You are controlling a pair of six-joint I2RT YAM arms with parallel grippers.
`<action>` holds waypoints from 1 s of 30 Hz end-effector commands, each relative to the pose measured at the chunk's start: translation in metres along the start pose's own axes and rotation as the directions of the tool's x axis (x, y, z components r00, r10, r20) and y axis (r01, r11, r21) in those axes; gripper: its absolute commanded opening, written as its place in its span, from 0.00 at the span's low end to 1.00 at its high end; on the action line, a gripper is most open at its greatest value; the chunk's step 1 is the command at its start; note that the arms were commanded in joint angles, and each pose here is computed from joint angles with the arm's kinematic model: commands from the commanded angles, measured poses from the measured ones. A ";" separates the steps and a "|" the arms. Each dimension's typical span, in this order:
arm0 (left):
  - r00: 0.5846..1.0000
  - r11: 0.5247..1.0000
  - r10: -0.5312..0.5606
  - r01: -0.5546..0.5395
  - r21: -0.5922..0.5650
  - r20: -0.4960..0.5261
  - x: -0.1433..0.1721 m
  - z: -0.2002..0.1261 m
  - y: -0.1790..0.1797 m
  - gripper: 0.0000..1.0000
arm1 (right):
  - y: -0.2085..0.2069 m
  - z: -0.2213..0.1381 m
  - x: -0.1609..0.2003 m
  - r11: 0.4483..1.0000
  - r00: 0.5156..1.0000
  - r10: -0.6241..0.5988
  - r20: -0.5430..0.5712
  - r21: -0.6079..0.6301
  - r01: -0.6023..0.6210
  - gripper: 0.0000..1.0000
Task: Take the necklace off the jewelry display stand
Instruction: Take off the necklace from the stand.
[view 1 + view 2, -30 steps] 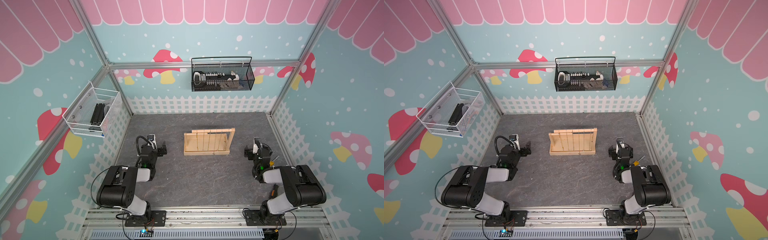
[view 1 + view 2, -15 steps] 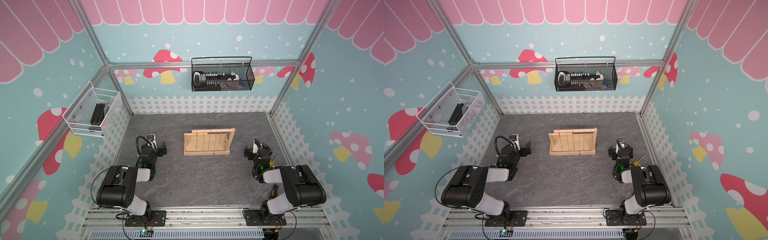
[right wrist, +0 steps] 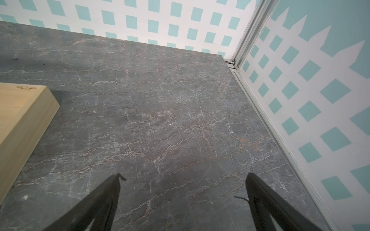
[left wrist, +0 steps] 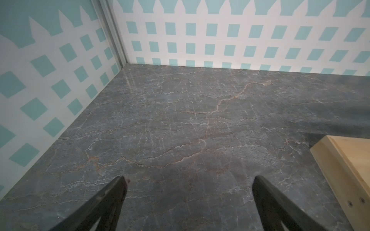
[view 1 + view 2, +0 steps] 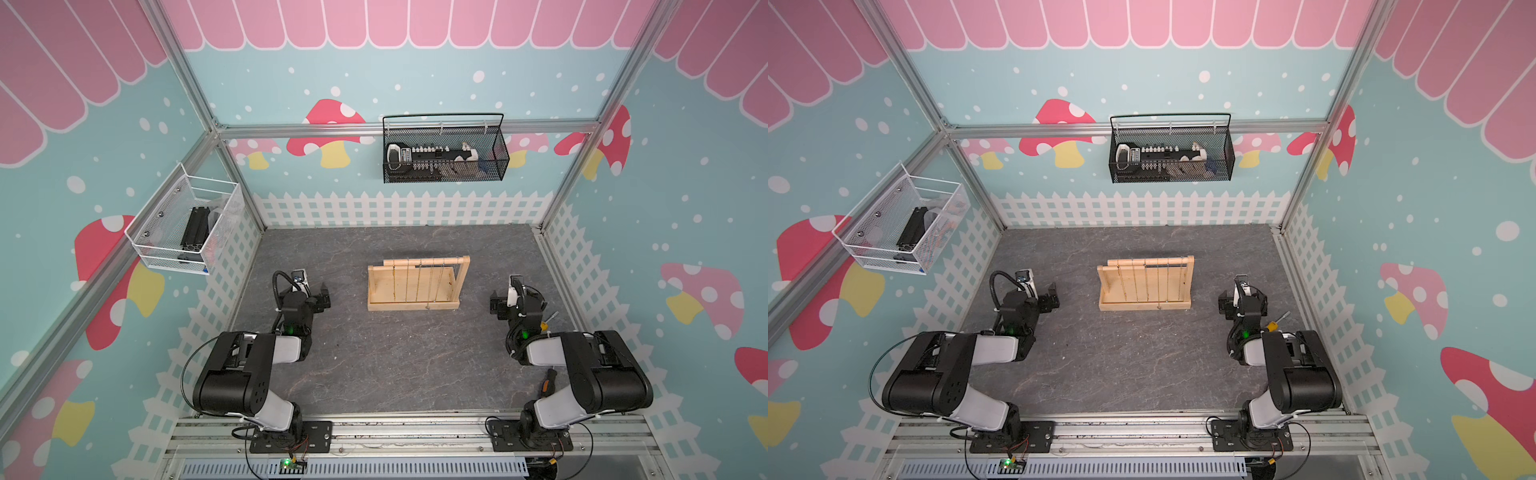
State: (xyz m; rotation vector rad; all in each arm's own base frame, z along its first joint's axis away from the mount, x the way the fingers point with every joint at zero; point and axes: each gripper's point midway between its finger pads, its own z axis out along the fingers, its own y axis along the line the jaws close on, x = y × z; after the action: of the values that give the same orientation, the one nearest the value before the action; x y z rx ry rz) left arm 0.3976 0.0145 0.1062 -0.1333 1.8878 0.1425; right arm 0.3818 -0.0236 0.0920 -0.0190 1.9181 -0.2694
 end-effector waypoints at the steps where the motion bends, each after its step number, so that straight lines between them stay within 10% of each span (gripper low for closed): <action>1: 0.999 0.990 0.029 -0.032 -0.136 -0.028 -0.041 -0.006 0.008 0.99 | -0.002 -0.007 -0.037 1.000 1.000 0.003 0.022 -0.021 -0.002 0.99; 8: 0.993 0.993 0.103 -0.106 0.049 0.049 -0.131 -0.038 -0.078 0.99 | -0.068 -0.050 -0.110 0.925 0.973 0.184 -0.137 0.358 -0.124 0.99; 12: 0.983 0.962 0.080 -0.119 0.245 0.162 -0.165 -0.097 -0.152 0.99 | -0.069 -0.067 -0.123 0.942 0.965 0.127 -0.230 0.333 -0.044 0.99; 15: 0.995 0.868 0.041 -0.082 0.490 0.093 -0.159 -0.142 -0.199 0.99 | -0.071 -0.077 -0.109 0.936 0.947 0.155 -0.282 0.348 -0.049 0.99; 30: 0.992 0.793 0.022 -0.091 0.602 0.122 -0.111 -0.210 -0.217 0.98 | -0.008 -0.093 -0.045 0.945 0.926 0.326 -0.192 0.101 -0.311 0.86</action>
State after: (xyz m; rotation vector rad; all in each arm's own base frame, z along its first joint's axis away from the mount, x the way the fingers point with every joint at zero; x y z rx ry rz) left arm 0.2701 -0.2301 0.2647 0.4047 1.7569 -0.3864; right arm 0.2999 -0.0216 0.1462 0.3477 2.1894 -0.2156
